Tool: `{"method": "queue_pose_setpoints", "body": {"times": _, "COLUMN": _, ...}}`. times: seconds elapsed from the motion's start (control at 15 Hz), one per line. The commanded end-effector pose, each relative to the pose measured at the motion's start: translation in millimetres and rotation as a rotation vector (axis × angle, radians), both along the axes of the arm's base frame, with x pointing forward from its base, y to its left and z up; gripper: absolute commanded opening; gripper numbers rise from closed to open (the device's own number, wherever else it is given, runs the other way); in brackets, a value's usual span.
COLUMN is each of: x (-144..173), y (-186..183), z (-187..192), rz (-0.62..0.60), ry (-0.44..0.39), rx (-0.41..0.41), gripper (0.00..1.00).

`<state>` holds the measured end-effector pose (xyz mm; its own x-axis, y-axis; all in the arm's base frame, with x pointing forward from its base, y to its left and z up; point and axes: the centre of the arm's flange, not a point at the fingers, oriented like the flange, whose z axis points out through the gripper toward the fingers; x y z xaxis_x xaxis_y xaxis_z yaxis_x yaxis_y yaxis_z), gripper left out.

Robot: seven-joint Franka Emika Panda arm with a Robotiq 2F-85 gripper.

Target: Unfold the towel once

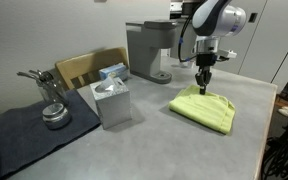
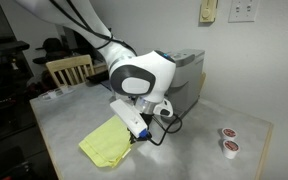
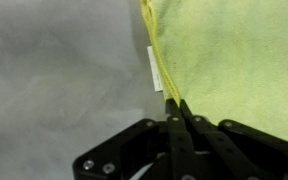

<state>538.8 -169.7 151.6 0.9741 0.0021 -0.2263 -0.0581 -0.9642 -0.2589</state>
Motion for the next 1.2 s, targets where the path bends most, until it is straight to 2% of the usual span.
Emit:
{"method": "queue_pose_setpoints", "body": {"times": 0.0, "x": -4.4, "y": 4.3, "z": 12.7, "rz": 0.008, "ry": 0.013, "rx": -0.02, "gripper": 0.01}}
{"method": "queue_pose_setpoints", "body": {"times": 0.8, "x": -10.2, "y": 33.8, "z": 53.4, "rz": 0.084, "ry": -0.044, "rx": -0.023, "gripper": 0.01}}
{"method": "queue_pose_setpoints", "body": {"times": 1.13, "x": -9.8, "y": 41.5, "z": 62.1, "rz": 0.093, "ry": -0.051, "rx": 0.0, "gripper": 0.01}}
